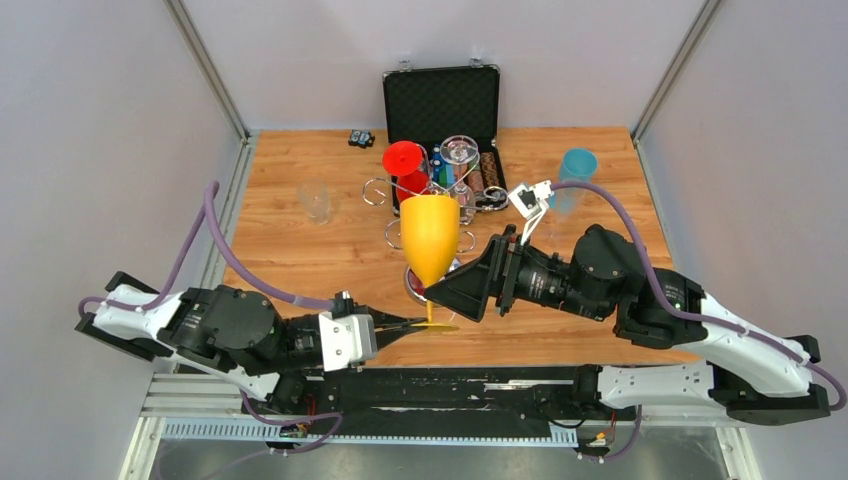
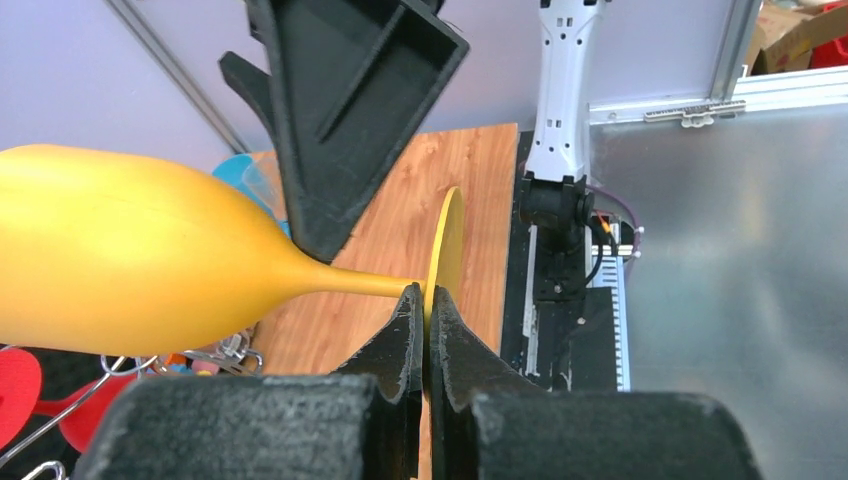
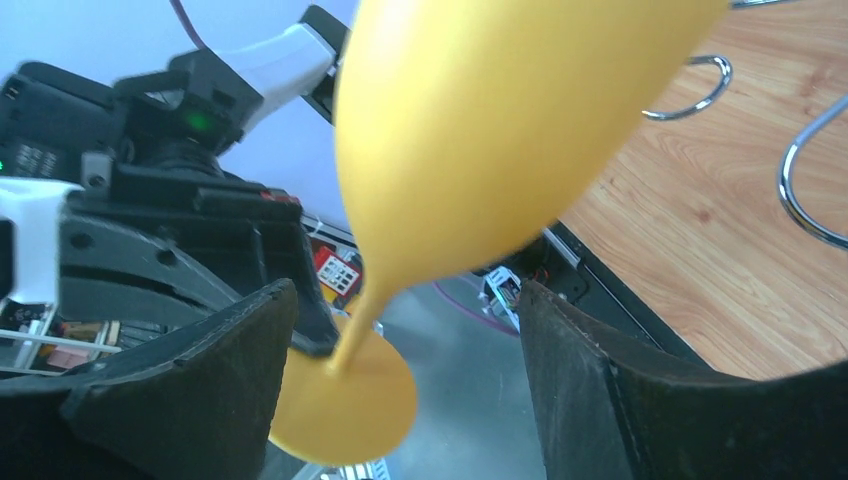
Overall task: Take the wine glass off the wine glass rack
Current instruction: Place the wine glass at the center of the board.
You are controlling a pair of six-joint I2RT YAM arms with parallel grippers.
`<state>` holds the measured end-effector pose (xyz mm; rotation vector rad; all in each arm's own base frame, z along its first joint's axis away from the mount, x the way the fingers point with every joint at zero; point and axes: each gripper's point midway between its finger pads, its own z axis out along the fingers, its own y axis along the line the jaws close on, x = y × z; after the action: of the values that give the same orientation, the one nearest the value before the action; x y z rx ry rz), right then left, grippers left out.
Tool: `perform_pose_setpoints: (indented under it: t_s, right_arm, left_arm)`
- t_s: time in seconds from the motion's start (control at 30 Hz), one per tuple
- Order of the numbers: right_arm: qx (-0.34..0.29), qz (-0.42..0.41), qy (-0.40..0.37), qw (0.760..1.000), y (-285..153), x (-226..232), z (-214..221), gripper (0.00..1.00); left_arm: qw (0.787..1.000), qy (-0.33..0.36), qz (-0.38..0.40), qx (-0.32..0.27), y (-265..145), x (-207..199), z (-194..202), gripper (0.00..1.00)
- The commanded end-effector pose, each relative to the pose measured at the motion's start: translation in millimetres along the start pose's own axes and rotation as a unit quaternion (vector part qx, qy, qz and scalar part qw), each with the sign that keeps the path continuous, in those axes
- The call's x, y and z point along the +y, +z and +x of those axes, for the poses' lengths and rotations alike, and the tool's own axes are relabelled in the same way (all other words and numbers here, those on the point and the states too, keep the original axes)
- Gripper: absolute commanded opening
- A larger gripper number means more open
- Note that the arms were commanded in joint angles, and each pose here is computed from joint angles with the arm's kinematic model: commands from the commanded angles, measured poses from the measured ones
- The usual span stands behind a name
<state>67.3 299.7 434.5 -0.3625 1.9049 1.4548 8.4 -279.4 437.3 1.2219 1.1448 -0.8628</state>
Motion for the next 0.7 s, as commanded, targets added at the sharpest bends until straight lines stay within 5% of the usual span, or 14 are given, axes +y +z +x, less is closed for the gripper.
perform_pose_setpoints:
  t_s: [0.0,0.67]
  right_arm:
    - [-0.047,-0.058,0.021,0.997,-1.1,31.8,-27.0,0.79]
    - [-0.046,-0.090,0.048,0.994,16.6,34.2,-15.7,0.56]
  left_arm:
    - [0.999,0.017,0.004,-0.032,1.2,0.0,-12.8,0.00]
    - [0.994,0.077,-0.012,-0.081,6.8,3.6,-20.0,0.00]
